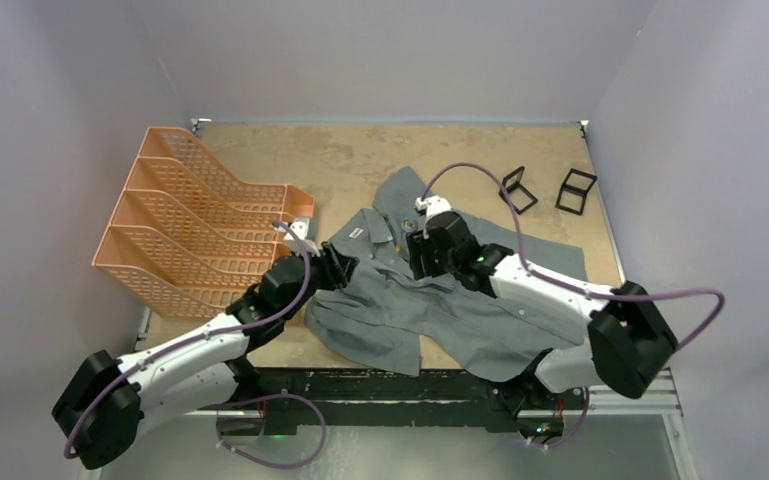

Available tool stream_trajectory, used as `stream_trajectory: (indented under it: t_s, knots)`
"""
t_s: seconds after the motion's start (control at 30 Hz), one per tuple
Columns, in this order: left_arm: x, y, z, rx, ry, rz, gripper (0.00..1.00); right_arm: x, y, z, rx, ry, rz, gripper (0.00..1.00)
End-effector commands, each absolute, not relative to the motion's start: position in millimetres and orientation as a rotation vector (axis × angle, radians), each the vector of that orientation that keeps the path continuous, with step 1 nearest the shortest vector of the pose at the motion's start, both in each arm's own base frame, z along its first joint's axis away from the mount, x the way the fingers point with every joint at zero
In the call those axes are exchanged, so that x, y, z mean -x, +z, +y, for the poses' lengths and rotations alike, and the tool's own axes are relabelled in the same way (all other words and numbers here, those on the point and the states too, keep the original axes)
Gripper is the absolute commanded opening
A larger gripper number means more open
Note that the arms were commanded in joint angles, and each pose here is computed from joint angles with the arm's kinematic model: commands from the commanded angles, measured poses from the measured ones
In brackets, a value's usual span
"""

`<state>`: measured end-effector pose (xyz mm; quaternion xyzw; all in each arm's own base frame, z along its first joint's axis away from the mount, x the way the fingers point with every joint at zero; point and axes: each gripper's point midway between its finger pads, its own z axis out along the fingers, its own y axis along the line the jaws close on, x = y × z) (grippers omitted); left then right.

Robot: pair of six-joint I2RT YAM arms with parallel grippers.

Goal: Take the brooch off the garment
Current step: Adjust the clothes at the center of the board.

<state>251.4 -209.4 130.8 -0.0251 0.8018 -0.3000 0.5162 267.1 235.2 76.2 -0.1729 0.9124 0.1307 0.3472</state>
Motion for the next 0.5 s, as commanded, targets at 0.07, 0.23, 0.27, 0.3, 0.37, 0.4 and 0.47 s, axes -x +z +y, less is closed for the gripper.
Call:
stream_trajectory:
  t_s: [0.07,0.23,0.27,0.3,0.37,0.4,0.47]
  knots:
    - [-267.9,177.6,-237.8,-0.036,-0.77,1.86,0.51,-302.4,119.8,201.1,0.208,0.313,2.247,0.72]
    - [-288.4,189.2,-262.9,-0.08,-0.783,1.844,0.53,-319.6,125.5,185.4,0.094,0.318,2.207,0.78]
    - [-293.3,190.2,-267.7,-0.085,-0.783,1.84,0.53,-320.6,122.7,183.0,0.08,0.319,2.213,0.78]
    - [-299.1,185.3,-273.1,-0.09,-0.775,1.85,0.53,-324.0,122.2,181.8,0.065,0.331,2.205,0.79]
    - [-310.1,183.0,-284.5,-0.096,-0.78,1.85,0.53,-329.9,116.2,178.9,0.038,0.35,2.205,0.8]
    - [-314.4,178.1,-290.9,-0.103,-0.784,1.857,0.53,-331.5,112.3,177.6,0.026,0.362,2.21,0.8]
    - [-323.8,165.4,-302.7,-0.115,-0.785,1.877,0.53,-333.9,103.1,175.2,0.007,0.387,2.228,0.81]
